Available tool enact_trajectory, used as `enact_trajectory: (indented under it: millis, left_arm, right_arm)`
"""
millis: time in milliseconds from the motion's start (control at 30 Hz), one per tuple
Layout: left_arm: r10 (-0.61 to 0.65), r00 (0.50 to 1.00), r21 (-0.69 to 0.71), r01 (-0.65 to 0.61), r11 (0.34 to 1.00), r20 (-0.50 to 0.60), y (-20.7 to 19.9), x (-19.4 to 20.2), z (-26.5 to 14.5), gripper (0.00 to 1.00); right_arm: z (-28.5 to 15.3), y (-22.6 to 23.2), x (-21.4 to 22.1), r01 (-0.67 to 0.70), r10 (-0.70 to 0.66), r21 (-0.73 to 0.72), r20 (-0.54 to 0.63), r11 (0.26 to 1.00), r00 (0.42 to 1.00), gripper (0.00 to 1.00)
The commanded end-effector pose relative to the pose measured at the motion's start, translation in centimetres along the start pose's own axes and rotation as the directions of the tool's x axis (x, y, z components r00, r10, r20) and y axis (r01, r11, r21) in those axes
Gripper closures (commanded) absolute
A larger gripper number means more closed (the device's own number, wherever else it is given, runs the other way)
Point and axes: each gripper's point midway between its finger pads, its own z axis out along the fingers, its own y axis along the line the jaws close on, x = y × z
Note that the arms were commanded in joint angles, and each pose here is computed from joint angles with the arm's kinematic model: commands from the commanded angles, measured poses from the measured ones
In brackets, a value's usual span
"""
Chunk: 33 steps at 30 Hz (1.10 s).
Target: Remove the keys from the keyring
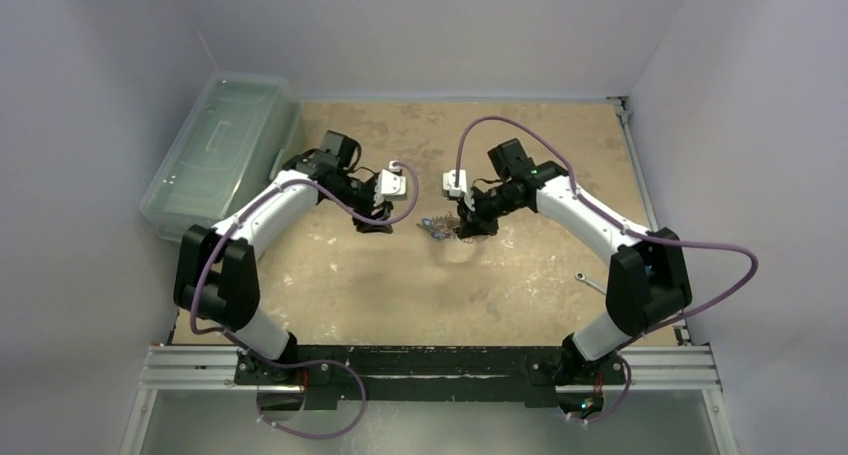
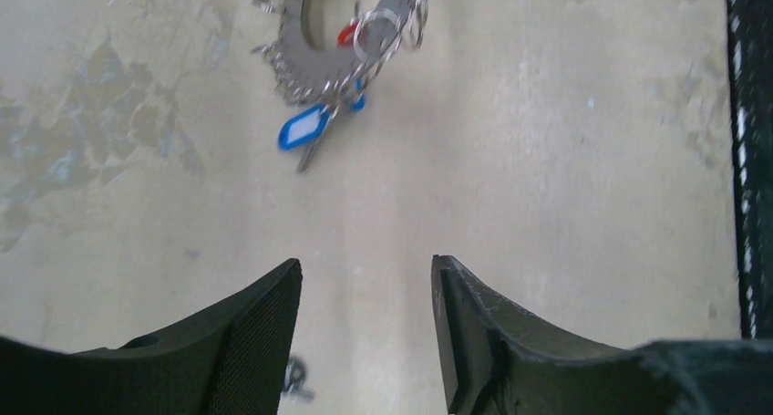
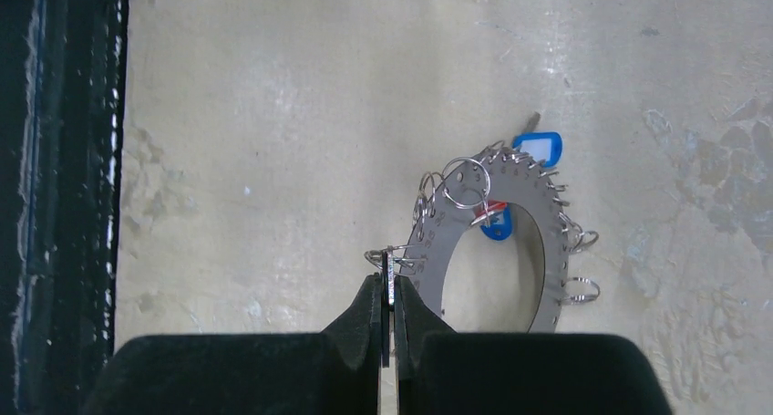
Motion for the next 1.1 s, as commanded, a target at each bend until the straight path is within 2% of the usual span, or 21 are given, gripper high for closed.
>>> enact_trajectory:
  millis: [0,67,100,200,267,300,433,500,567,767,933,1067]
  left_arm:
    - [0.310,0.941,0.044,-0.307,0.951,-0.133,-1.9,-0.6,-5.4,0.41]
    - [0.472,0.877,-0.007,-0.474,0.881,-0.089,-1.4,-2.5,-5.5,0.30]
    - [0.541,0.839,-0.030,-0.544,0.839,-0.058,-1.4,-3.3,-4.9,0.28]
    - [0.735,0.677,-0.054,-0.734,0.677,0.023,-2.8,-5.3,-2.3,0.27]
    - [0.796,0.597,-0.051,-0.796,0.603,0.094,-4.1,-6.7,-0.2,0.29]
    - [0.810,0.573,-0.043,-0.813,0.581,0.124,-4.7,-7.6,0.8,0.32]
    - [0.807,0.550,-0.005,-0.826,0.564,0.216,-6.1,-10.4,4.4,0.42]
    - [0.794,0.560,-0.003,-0.817,0.577,0.235,-6.2,-11.3,6.1,0.53]
    - [0.781,0.574,-0.008,-0.805,0.594,0.247,-6.1,-11.6,7.7,0.59]
    - [0.789,0.543,0.002,-0.824,0.566,0.288,-6.6,-12.0,10.6,0.64]
    - [0.778,0.561,0.034,-0.816,0.577,0.283,-6.1,-11.6,12.1,0.67]
    - [0.780,0.555,0.048,-0.822,0.567,0.290,-6.0,-10.9,12.8,0.67]
  right_arm:
    - [-1.1,0.9,0.7,0.164,-0.164,0.026,-0.024,0.986,0.986,1.00]
    - [-1.4,1.2,1.0,0.237,-0.236,0.049,-0.028,0.970,0.971,1.00]
    - [-1.6,1.4,1.1,0.273,-0.272,0.060,-0.031,0.960,0.962,1.00]
    - [-2.2,1.8,1.3,0.360,-0.358,0.086,-0.041,0.929,0.933,1.00]
    - [-2.4,2.2,1.6,0.399,-0.396,0.092,-0.048,0.912,0.917,1.00]
    - [-2.4,2.5,1.8,0.415,-0.412,0.091,-0.050,0.905,0.910,1.00]
    - [-2.1,3.1,2.6,0.453,-0.451,0.084,-0.045,0.887,0.891,1.00]
    - [-2.0,3.2,2.9,0.460,-0.458,0.082,-0.047,0.884,0.888,1.00]
    - [-1.9,3.2,3.0,0.466,-0.464,0.084,-0.046,0.881,0.885,1.00]
    - [-1.8,3.2,2.7,0.472,-0.471,0.082,-0.038,0.878,0.881,1.00]
    - [-1.8,3.2,2.6,0.476,-0.474,0.076,-0.043,0.876,0.880,1.00]
    - [-1.8,3.3,2.8,0.474,-0.472,0.069,-0.044,0.878,0.880,1.00]
